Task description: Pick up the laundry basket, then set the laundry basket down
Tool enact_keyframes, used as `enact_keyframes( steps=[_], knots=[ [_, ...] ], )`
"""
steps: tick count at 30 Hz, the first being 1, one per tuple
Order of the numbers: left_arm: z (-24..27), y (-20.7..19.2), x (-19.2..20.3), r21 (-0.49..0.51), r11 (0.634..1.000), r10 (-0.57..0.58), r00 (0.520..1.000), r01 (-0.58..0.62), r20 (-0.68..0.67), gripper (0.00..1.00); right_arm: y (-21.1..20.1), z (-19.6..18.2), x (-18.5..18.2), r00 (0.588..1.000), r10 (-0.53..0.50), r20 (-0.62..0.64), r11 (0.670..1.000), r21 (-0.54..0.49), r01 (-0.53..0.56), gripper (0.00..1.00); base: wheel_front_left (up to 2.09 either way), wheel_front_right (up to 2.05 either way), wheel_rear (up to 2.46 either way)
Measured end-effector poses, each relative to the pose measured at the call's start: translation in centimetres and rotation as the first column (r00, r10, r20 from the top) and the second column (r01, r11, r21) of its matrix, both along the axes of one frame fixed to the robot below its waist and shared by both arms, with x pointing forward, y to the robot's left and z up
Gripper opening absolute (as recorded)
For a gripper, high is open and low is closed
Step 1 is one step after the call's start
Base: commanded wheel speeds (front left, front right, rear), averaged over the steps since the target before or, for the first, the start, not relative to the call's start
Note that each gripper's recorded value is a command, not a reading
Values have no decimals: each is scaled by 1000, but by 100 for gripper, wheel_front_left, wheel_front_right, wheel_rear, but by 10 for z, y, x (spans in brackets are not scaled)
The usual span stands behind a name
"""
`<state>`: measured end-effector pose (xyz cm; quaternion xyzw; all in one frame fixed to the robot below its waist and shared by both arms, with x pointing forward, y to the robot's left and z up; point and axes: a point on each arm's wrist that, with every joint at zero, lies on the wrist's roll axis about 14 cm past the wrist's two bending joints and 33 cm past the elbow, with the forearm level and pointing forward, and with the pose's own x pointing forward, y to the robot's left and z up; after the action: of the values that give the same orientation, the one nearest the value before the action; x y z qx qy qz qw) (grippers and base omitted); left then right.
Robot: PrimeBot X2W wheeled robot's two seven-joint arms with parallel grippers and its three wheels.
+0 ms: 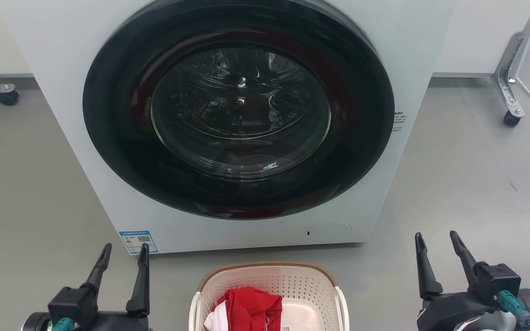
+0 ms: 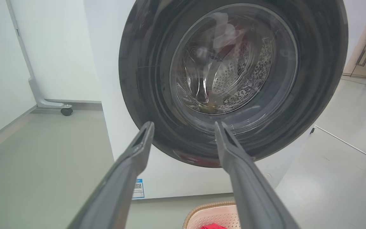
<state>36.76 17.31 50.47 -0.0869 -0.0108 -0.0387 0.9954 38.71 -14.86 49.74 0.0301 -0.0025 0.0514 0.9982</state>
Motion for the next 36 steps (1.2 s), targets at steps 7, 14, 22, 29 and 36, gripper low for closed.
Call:
enact_keyframes(
  steps=[7, 14, 22, 29, 36],
  knots=[
    [1, -1, -2, 69, 998, -6, 1000, 5, 22, 100, 2, 3, -2, 999, 6, 33, 998, -62, -4, 100, 0, 0, 0],
    [-5, 1, -5, 71, 997, 3, 1000, -3, 5, 100, -5, 2, -3, 999, -21, 28, 998, -53, 22, 100, 0, 0, 0],
    [-10, 8, -5, 43, 998, 37, 999, -36, -15, 100, -8, 2, -3, 999, -36, 28, 998, -44, 37, 100, 0, 0, 0],
    [-14, 10, -5, 42, 998, 49, 998, -47, -34, 100, -11, 1, -4, 998, -49, 24, 998, -42, 50, 100, 0, 0, 0],
    [-15, 11, -5, 43, 998, 50, 998, -48, -38, 100, -11, -2, -6, 999, -52, 18, 998, -40, 52, 100, 0, 0, 0]
  ],
)
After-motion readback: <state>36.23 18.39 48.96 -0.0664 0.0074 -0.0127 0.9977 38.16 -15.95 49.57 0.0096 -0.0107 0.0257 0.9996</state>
